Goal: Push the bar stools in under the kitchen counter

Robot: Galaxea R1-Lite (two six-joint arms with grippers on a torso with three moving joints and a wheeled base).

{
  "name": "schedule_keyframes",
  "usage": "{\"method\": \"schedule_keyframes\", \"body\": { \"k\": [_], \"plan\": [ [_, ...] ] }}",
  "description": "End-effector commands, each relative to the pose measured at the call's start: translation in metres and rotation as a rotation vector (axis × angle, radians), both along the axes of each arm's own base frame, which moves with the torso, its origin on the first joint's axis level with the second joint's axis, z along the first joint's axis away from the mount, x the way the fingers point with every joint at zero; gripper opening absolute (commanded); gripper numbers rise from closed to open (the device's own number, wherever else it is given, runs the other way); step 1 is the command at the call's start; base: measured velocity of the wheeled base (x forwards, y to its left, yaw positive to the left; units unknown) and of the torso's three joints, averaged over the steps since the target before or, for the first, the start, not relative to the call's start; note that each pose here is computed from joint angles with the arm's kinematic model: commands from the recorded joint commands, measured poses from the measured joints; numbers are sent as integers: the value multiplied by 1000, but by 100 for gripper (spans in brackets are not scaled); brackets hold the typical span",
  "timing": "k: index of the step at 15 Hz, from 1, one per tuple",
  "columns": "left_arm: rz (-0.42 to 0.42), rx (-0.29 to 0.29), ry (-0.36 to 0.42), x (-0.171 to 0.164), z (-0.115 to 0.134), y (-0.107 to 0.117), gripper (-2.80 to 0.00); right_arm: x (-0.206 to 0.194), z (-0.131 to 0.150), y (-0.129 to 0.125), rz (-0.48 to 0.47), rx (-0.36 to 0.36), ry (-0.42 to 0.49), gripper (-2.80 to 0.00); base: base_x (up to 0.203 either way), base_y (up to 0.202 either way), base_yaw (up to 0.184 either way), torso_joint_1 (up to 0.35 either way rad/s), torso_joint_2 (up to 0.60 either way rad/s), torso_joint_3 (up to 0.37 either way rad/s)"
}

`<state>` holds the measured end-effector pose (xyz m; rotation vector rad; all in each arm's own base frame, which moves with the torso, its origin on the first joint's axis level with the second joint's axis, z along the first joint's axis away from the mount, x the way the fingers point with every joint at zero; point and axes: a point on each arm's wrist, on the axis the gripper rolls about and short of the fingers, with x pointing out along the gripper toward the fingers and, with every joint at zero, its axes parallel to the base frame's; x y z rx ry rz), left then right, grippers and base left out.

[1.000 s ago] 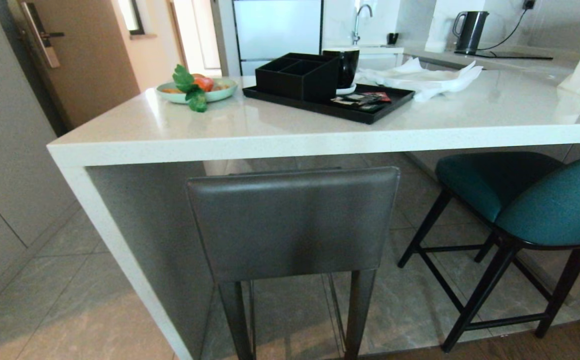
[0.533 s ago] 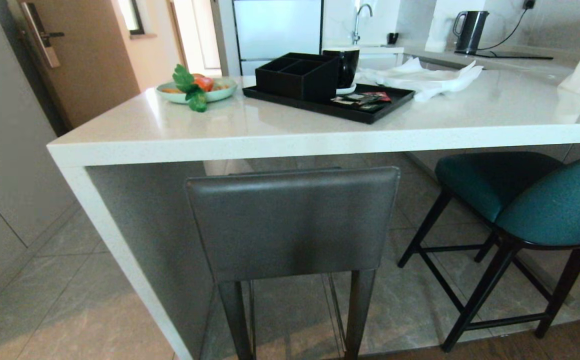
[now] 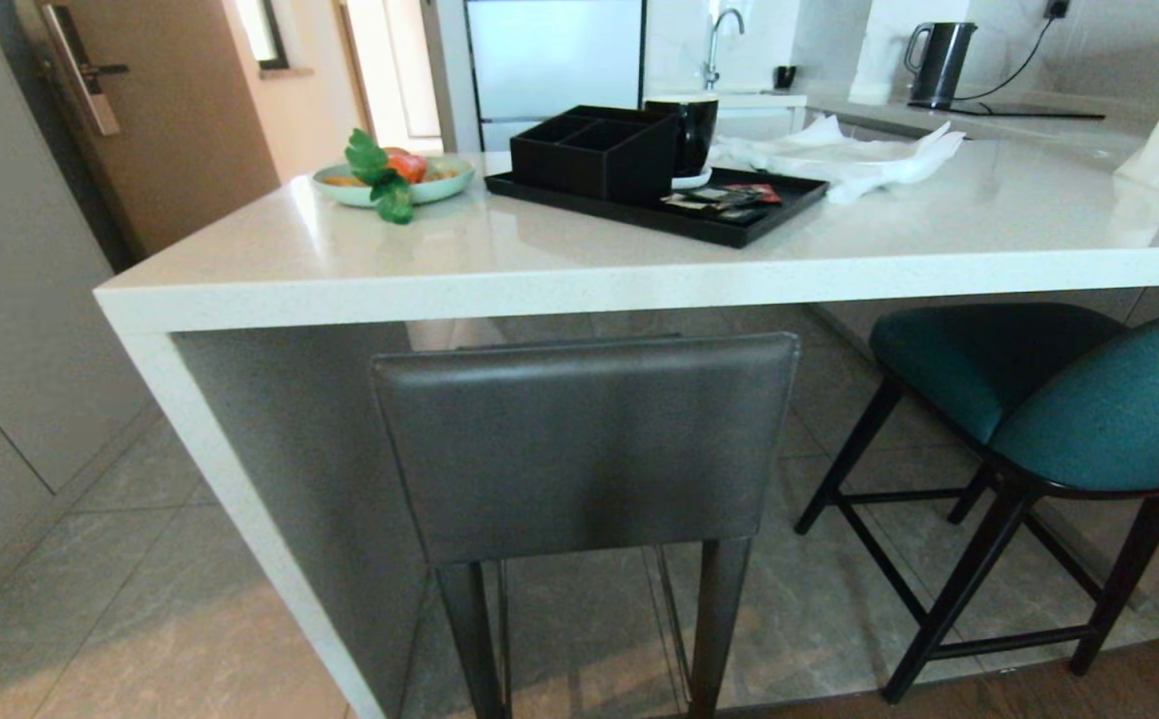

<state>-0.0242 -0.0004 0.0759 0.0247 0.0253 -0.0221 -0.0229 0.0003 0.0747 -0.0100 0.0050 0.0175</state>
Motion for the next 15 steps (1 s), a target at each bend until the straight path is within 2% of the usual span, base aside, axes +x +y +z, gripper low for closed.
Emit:
{"method": "schedule_keyframes", "body": {
  "k": [1, 8, 11, 15],
  "plan": [
    [0, -2, -4, 0, 0, 0, -280, 0, 0, 0, 1, -1, 3, -280, 0, 0, 0, 0, 0, 0],
    [2, -6, -13, 1, 0, 0, -280, 0, 0, 0, 1, -1, 3, -280, 0, 0, 0, 0, 0, 0],
    [9, -43, -28, 1, 1, 0, -280, 0, 0, 0, 1, -1, 3, -280, 0, 0, 0, 0, 0, 0],
    [10, -43, -27, 1, 1, 0, -280, 0, 0, 0, 1, -1, 3, -280, 0, 0, 0, 0, 0, 0]
  ]
}}
